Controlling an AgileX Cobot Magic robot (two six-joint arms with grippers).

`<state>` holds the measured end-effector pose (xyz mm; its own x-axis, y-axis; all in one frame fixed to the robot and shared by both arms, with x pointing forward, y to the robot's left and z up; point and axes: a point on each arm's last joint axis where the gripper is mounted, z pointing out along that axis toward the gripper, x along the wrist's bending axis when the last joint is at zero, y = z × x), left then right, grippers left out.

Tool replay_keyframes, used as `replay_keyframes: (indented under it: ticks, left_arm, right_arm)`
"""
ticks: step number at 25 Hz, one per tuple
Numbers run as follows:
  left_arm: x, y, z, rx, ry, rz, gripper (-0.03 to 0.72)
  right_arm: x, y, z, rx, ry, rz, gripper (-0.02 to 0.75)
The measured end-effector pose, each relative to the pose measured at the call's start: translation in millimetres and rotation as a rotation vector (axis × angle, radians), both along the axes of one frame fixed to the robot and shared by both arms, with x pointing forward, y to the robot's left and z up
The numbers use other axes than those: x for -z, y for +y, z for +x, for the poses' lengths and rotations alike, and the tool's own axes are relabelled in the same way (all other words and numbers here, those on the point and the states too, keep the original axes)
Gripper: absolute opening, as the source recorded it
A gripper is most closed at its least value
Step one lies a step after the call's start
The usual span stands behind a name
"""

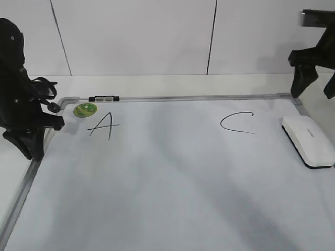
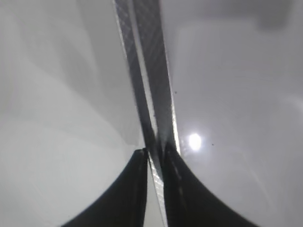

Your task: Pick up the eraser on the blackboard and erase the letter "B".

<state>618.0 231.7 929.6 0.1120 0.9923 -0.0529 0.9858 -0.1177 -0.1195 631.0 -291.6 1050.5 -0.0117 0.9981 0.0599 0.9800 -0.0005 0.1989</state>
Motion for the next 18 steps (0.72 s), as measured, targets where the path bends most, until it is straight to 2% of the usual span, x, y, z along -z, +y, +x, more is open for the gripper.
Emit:
replay_keyframes:
  ticks: [2,5,7,9,12,18]
  left_arm:
    - [0,0,-1,0.006,0.009,0.001,0.106]
    - [-1,2,-2,0.02,0.023,0.015,0.201]
    - [-5,3,1,0.032,0.01,0.033,0.276]
    - [-11,3,7,0.04,-0.02,0.043,0.319]
    - [-29,3,15,0.043,-0.086,0.042,0.342]
    - [-83,3,13,0.04,-0.228,0.021,0.347]
  right_arm:
    - [-8,0,-4,0.0,-0.02,0.0,0.587]
    - [-19,0,-8,0.0,-0.046,0.0,0.587]
    - [-26,0,-12,0.002,-0.065,0.001,0.587]
    - [-32,0,-15,0.001,-0.078,0.001,0.587]
    - [-43,0,-20,0.001,-0.104,0.003,0.587]
    - [-75,0,-39,0.001,-0.187,0.005,0.587]
